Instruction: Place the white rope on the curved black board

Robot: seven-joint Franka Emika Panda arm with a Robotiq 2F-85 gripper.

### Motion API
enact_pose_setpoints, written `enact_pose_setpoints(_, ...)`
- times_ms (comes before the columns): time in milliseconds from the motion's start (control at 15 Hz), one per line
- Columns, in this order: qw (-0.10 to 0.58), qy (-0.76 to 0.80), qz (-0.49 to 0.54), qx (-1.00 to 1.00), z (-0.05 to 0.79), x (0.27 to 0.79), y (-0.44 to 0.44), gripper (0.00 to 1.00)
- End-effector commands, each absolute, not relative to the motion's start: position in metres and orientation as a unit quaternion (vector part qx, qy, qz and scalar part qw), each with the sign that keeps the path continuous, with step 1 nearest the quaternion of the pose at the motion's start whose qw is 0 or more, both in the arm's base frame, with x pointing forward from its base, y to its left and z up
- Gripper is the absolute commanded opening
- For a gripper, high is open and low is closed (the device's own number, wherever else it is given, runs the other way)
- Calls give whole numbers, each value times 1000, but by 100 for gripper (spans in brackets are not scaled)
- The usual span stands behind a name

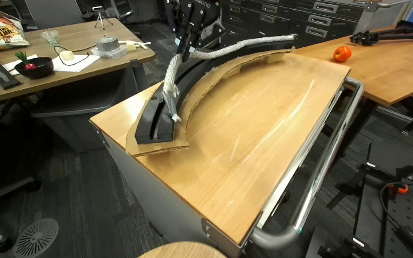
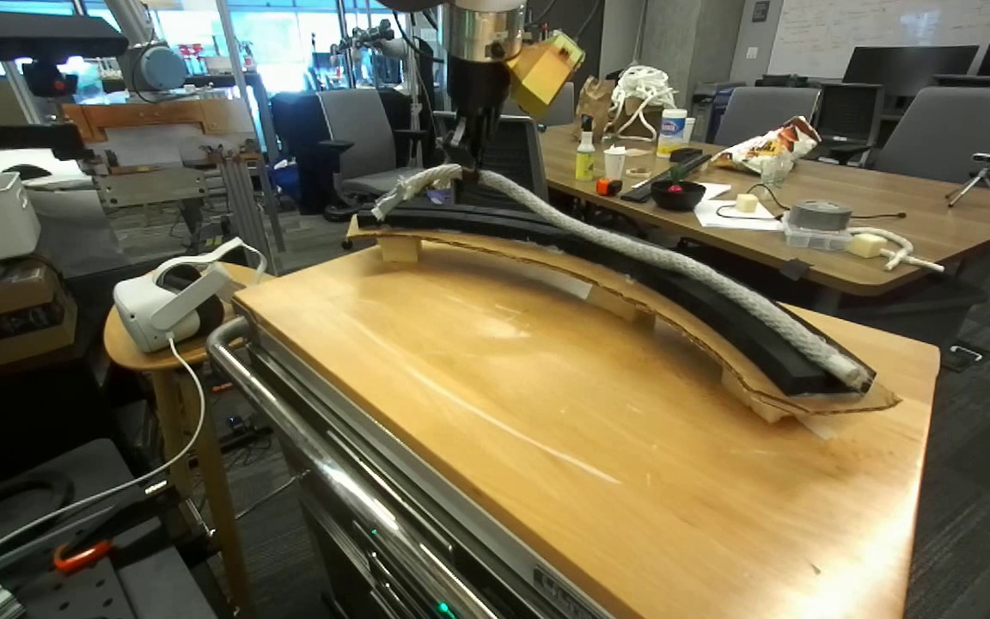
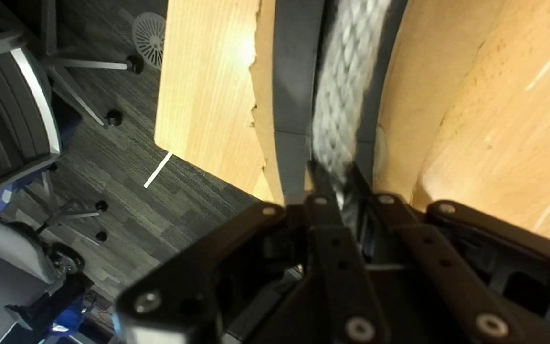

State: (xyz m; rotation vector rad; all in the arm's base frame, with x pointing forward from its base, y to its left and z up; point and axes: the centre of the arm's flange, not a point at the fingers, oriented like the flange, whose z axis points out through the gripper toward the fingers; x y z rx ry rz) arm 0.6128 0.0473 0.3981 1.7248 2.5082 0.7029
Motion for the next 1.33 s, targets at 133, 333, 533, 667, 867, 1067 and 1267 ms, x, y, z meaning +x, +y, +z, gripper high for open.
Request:
enact_pose_setpoints(133, -6, 755, 228, 615, 379, 639, 11, 3)
enact_pose_setpoints(333, -15, 745, 229, 626, 375, 642, 7, 3)
enact_pose_setpoints(533, -15, 748, 230, 622, 378, 643, 17, 3)
enact_pose_setpoints(667, -16, 754, 230, 615, 382, 644, 26, 3)
enact_pose_setpoints(867, -22, 761, 227, 607, 381, 647, 40, 3)
enact_pose_setpoints(1067, -36, 760, 223, 609, 374, 653, 51, 3)
enact_pose_setpoints(1267, -51, 760, 218, 610, 366, 655, 61, 3)
